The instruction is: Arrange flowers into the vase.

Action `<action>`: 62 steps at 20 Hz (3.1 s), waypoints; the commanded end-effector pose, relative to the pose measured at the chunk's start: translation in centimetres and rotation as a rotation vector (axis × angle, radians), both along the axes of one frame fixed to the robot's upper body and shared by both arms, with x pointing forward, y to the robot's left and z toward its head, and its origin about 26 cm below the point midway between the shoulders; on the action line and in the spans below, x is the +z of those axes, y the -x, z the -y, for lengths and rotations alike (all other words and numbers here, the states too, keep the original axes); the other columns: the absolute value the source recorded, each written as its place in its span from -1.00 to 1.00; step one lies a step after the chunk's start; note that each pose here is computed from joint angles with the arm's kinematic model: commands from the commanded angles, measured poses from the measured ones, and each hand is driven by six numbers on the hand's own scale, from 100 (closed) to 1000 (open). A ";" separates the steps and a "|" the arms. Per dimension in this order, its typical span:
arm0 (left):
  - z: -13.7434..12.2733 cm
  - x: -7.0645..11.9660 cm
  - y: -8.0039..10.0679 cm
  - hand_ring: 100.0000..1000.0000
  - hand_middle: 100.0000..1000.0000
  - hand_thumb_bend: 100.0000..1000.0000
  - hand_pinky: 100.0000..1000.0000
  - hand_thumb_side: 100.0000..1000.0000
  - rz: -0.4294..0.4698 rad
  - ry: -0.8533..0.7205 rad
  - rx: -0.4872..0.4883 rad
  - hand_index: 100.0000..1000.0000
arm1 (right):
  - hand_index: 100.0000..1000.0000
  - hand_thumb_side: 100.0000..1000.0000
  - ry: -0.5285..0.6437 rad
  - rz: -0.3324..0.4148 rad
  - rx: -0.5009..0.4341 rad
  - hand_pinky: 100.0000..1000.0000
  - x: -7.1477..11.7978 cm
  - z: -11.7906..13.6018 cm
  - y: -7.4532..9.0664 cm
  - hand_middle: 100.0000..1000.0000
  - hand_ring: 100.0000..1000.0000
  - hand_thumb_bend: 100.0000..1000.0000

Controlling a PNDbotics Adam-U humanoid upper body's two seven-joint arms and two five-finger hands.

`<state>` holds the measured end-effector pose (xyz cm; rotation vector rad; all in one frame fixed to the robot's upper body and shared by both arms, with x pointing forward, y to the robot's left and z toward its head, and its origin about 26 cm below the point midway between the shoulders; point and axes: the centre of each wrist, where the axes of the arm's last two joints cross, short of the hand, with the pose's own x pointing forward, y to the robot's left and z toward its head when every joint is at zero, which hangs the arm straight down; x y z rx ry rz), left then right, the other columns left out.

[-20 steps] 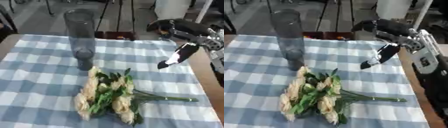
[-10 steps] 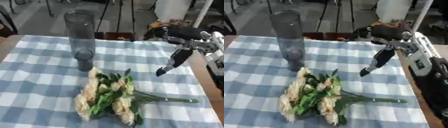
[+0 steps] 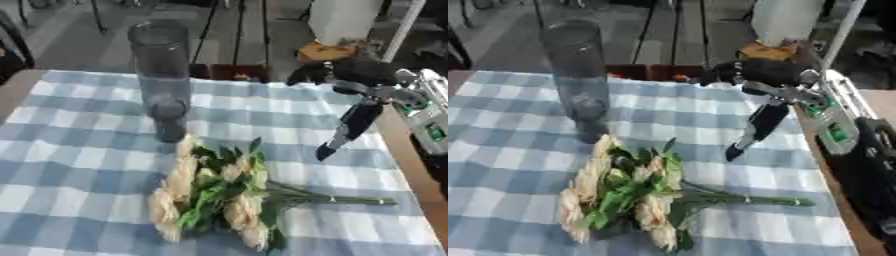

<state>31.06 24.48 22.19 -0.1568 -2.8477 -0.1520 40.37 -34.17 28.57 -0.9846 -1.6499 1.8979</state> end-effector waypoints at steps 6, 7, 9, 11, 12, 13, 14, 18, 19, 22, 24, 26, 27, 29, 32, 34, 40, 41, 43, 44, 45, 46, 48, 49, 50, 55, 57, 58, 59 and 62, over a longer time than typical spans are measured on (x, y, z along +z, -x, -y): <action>0.0 0.6 0.2 0.29 0.14 -1.00 0.03 0.76 0.023 -0.006 -0.004 0.76 | 0.77 0.22 0.436 -0.130 0.147 0.14 0.3 0.4 0.3 0.58 0.42 0.90; 0.0 0.6 0.2 0.29 0.14 -1.00 0.03 0.76 0.023 -0.007 -0.004 0.76 | 0.76 0.25 0.427 -0.139 0.157 0.13 -0.1 0.4 0.4 0.56 0.38 0.85; 0.0 0.6 0.2 0.29 0.13 -1.00 0.03 0.76 0.023 -0.007 -0.004 0.76 | 0.74 0.27 0.410 -0.156 0.173 0.06 -0.8 0.5 0.5 0.49 0.28 0.81; 0.0 0.6 0.2 0.29 0.13 -1.00 0.03 0.76 0.022 -0.008 -0.003 0.76 | 0.72 0.29 0.390 -0.172 0.184 -0.02 -1.5 0.8 0.6 0.42 0.17 0.78; -0.1 0.6 0.2 0.29 0.13 -1.00 0.03 0.76 0.022 -0.008 -0.002 0.76 | 0.72 0.32 0.376 -0.180 0.190 -0.07 -1.8 0.9 0.7 0.40 0.11 0.76; -0.1 0.6 0.2 0.29 0.13 -1.00 0.03 0.76 0.021 -0.008 -0.001 0.76 | 0.72 0.32 0.359 -0.186 0.195 -0.10 -2.1 1.2 0.8 0.39 0.08 0.75; -0.1 0.6 0.2 0.29 0.13 -1.00 0.03 0.76 0.020 -0.008 -0.001 0.76 | 0.72 0.33 0.347 -0.189 0.199 -0.12 -2.4 1.3 0.9 0.38 0.06 0.74; -0.1 0.6 0.2 0.29 0.14 -1.00 0.04 0.75 0.019 -0.006 0.003 0.76 | 0.70 0.31 0.302 -0.195 0.221 -0.19 -3.1 1.7 1.5 0.31 0.02 0.73; -0.1 0.6 0.2 0.29 0.14 -1.00 0.04 0.75 0.019 -0.005 0.004 0.76 | 0.70 0.31 0.295 -0.194 0.221 -0.19 -3.2 1.8 1.6 0.31 0.02 0.72; -0.2 0.6 0.2 0.29 0.14 -1.00 0.04 0.75 0.017 -0.005 0.006 0.76 | 0.66 0.35 0.278 -0.194 0.222 -0.14 -3.5 2.0 1.9 0.29 0.06 0.64; -0.2 0.5 0.2 0.29 0.14 -1.00 0.04 0.75 0.015 -0.004 0.006 0.76 | 0.64 0.35 0.266 -0.197 0.227 -0.10 -3.8 2.0 1.9 0.28 0.10 0.63; -0.1 0.5 0.2 0.29 0.14 -1.00 0.04 0.74 0.013 -0.004 0.006 0.76 | 0.62 0.35 0.255 -0.207 0.238 -0.06 -4.3 1.8 1.9 0.26 0.11 0.56; -0.1 0.5 0.2 0.30 0.14 -0.99 0.04 0.74 0.013 -0.004 0.005 0.76 | 0.61 0.35 0.248 -0.211 0.243 -0.05 -4.5 1.8 1.9 0.25 0.12 0.48; -0.1 0.5 0.2 0.30 0.14 -0.99 0.04 0.74 0.013 -0.004 0.004 0.76 | 0.59 0.35 0.231 -0.209 0.255 -0.03 -4.8 1.6 2.0 0.23 0.12 0.42; -0.1 0.5 0.2 0.30 0.14 -0.99 0.04 0.74 0.012 -0.004 0.002 0.76 | 0.54 0.35 0.199 -0.205 0.280 -0.03 -5.5 1.2 2.0 0.20 0.11 0.34; -0.1 0.5 0.2 0.30 0.14 -0.99 0.04 0.74 0.012 -0.004 0.001 0.76 | 0.54 0.35 0.184 -0.202 0.290 0.01 -6.0 0.9 2.0 0.21 0.12 0.31; 0.0 0.6 0.2 0.30 0.14 -0.99 0.04 0.74 0.012 -0.003 -0.004 0.76 | 0.56 0.32 0.178 -0.211 0.292 0.00 -8.0 0.1 2.1 0.19 0.07 0.29; 0.0 0.6 0.2 0.30 0.14 -1.00 0.04 0.74 0.012 -0.003 -0.005 0.76 | 0.58 0.28 0.181 -0.211 0.289 -0.01 -8.3 0.0 2.1 0.22 0.06 0.30; 0.1 0.6 0.2 0.30 0.14 -1.00 0.04 0.74 0.012 -0.003 -0.006 0.76 | 0.61 0.22 0.190 -0.216 0.282 -0.02 -9.0 -0.3 2.1 0.24 0.05 0.33; 0.1 0.6 0.2 0.30 0.14 -1.00 0.04 0.74 0.012 -0.002 -0.007 0.76 | 0.61 0.21 0.195 -0.221 0.279 -0.02 -9.4 -0.4 2.1 0.24 0.05 0.34; 0.1 0.6 0.2 0.30 0.14 -1.00 0.04 0.74 0.012 -0.002 -0.008 0.76 | 0.61 0.20 0.198 -0.226 0.276 -0.03 -9.7 -0.5 2.1 0.25 0.05 0.34; 0.1 0.6 0.2 0.30 0.14 -1.00 0.04 0.74 0.011 -0.002 -0.009 0.76 | 0.61 0.20 0.199 -0.229 0.274 -0.03 -10.0 -0.6 2.1 0.24 0.06 0.32; 0.1 0.6 0.2 0.29 0.14 -1.00 0.04 0.75 0.010 -0.002 -0.010 0.76 | 0.58 0.22 0.192 -0.227 0.268 -0.03 -10.5 -0.6 2.1 0.23 0.09 0.25; 0.1 0.6 0.2 0.29 0.14 -1.00 0.04 0.75 0.010 -0.002 -0.010 0.76 | 0.57 0.23 0.185 -0.220 0.266 -0.04 -10.7 -0.6 2.1 0.22 0.10 0.20; 0.2 0.6 0.2 0.29 0.14 -1.00 0.04 0.75 0.010 -0.002 -0.011 0.76 | 0.57 0.24 0.175 -0.212 0.266 -0.05 -10.9 -0.7 2.1 0.21 0.10 0.16; 0.3 0.5 0.2 0.29 0.14 -1.00 0.04 0.76 0.008 -0.002 -0.016 0.76 | 0.49 0.28 0.131 -0.171 0.277 -0.13 -11.9 -1.3 2.0 0.12 0.00 0.01; 0.3 0.6 0.2 0.29 0.14 -1.00 0.04 0.76 0.008 -0.002 -0.017 0.76 | 0.48 0.28 0.113 -0.154 0.285 -0.14 -12.3 -1.6 2.1 0.10 -0.01 0.00; 0.3 0.6 0.2 0.29 0.14 -1.00 0.04 0.76 0.008 -0.002 -0.018 0.76 | 0.45 0.28 0.102 -0.145 0.290 -0.14 -12.6 -1.8 2.1 0.09 -0.04 -0.01; 0.3 0.6 0.2 0.29 0.14 -1.00 0.04 0.76 0.009 -0.002 -0.019 0.76 | 0.45 0.28 0.092 -0.135 0.294 -0.14 -12.8 -1.9 2.2 0.09 -0.04 -0.01; 0.4 0.6 0.2 0.29 0.13 -1.00 0.03 0.77 0.009 -0.002 -0.022 0.76 | 0.45 0.20 0.089 -0.129 0.297 -0.14 -13.7 -2.2 2.3 0.10 -0.03 0.00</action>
